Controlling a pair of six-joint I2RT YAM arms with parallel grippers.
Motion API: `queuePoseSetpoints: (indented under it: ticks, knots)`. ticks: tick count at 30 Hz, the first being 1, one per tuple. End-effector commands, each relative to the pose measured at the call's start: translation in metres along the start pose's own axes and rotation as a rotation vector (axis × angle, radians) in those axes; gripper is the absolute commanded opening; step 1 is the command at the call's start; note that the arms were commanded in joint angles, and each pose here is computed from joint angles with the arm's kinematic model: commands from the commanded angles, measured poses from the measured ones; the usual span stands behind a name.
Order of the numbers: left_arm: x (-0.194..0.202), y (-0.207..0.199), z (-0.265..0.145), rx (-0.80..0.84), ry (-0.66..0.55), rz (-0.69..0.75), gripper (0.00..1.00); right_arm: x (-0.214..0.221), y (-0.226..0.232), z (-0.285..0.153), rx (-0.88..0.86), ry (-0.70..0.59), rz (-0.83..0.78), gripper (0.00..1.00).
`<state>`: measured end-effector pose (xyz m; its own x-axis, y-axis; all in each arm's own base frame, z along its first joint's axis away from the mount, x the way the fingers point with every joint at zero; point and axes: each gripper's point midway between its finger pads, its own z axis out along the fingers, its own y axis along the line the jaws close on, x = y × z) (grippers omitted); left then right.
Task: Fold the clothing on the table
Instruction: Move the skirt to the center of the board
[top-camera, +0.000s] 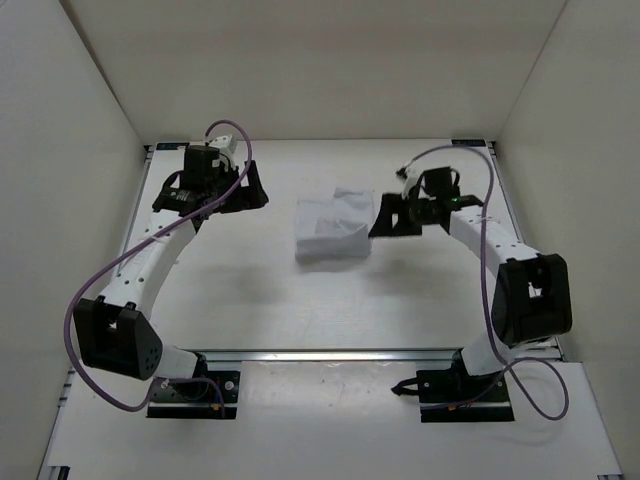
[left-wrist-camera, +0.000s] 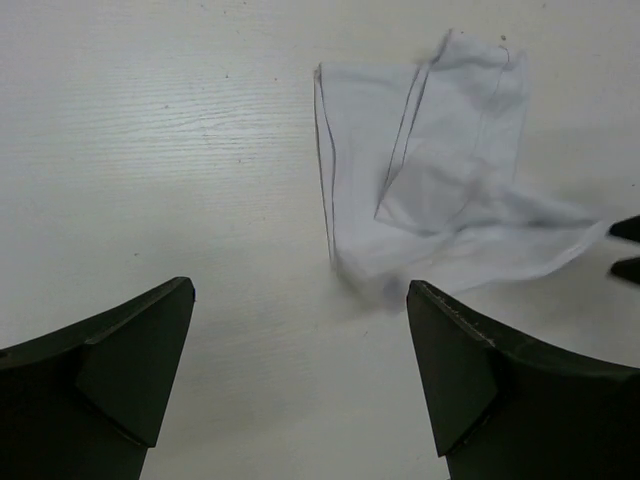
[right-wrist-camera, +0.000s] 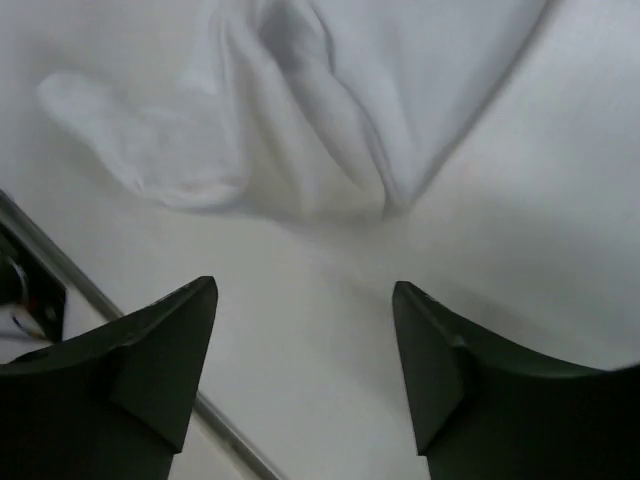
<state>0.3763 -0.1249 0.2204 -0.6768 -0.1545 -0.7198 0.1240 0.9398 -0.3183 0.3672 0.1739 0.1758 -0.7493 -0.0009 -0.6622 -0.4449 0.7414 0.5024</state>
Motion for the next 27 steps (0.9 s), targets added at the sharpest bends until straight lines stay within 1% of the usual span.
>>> queuePoseSetpoints:
  ticks: [1,2,3,4,5,7,9,10,11,13,14,15,16,17,19,20,22,23,24,25,26,27]
  knots:
    - [-0.009,-0.005,-0.02,0.014,-0.055,0.008,0.99,0.035,0.017,-0.004,-0.015,0.08,-0.046,0.71]
    - [-0.008,-0.005,-0.019,0.015,-0.055,0.005,0.98,0.03,0.021,-0.01,-0.005,0.051,-0.068,0.76]
    - [-0.004,-0.009,-0.02,0.037,-0.052,0.007,0.99,0.023,0.012,-0.013,0.027,0.014,-0.056,0.8]
    - [0.002,-0.009,-0.017,0.053,-0.033,0.001,0.99,0.018,0.014,-0.019,0.02,-0.015,-0.045,0.83]
    - [0.008,-0.011,-0.014,0.071,-0.017,0.003,0.99,0.009,0.006,-0.027,0.026,-0.064,-0.033,0.87]
    - [0.018,-0.017,-0.01,0.087,0.007,0.011,0.98,-0.001,-0.011,-0.035,0.034,-0.134,0.027,0.88]
    - [0.025,-0.022,-0.008,0.094,0.014,0.028,0.99,-0.002,-0.02,-0.038,0.044,-0.157,0.047,0.87]
    - [0.033,-0.021,-0.004,0.092,0.037,0.031,0.99,-0.003,-0.022,-0.035,0.06,-0.156,0.045,0.87]
    - [0.038,-0.026,-0.003,0.107,0.051,0.035,0.98,0.003,-0.023,-0.028,0.062,-0.125,0.049,0.86]
    - [0.049,-0.023,0.003,0.107,0.085,0.026,0.99,-0.007,-0.009,-0.013,0.072,-0.096,-0.023,0.86]
    - [0.052,-0.023,0.005,0.108,0.086,0.022,0.99,-0.011,-0.014,-0.006,0.104,-0.075,-0.041,0.85]
    - [0.054,-0.023,0.006,0.109,0.091,0.018,0.98,0.001,-0.005,0.01,0.091,-0.01,-0.049,0.86]
    - [0.056,-0.022,0.006,0.11,0.091,0.019,0.99,-0.005,0.005,0.018,0.095,-0.002,-0.09,0.85]
    - [0.056,-0.019,0.007,0.098,0.09,0.009,0.99,0.003,0.002,0.027,0.125,0.039,-0.096,0.85]
    - [0.06,-0.011,0.009,0.076,0.095,-0.003,0.99,0.008,0.024,0.046,0.108,0.093,-0.162,0.85]
    - [0.059,-0.008,0.008,0.076,0.09,-0.011,0.98,0.008,0.023,0.055,0.126,0.108,-0.172,0.85]
    - [0.055,-0.002,0.006,0.064,0.076,-0.018,0.99,0.029,0.031,0.076,0.124,0.205,-0.185,0.83]
    - [0.054,0.002,0.006,0.048,0.07,-0.018,0.99,0.021,0.03,0.079,0.162,0.196,-0.186,0.82]
    - [0.055,0.006,0.006,0.034,0.069,-0.017,0.99,0.035,0.036,0.089,0.153,0.254,-0.192,0.81]
    - [0.053,0.006,0.002,0.034,0.061,-0.024,0.98,0.039,0.037,0.097,0.163,0.288,-0.197,0.8]
    - [0.054,0.01,0.004,0.023,0.061,-0.026,0.98,0.035,0.041,0.101,0.165,0.286,-0.202,0.8]
    - [0.05,0.013,0.002,0.015,0.047,-0.027,0.99,0.047,0.043,0.107,0.171,0.329,-0.211,0.79]
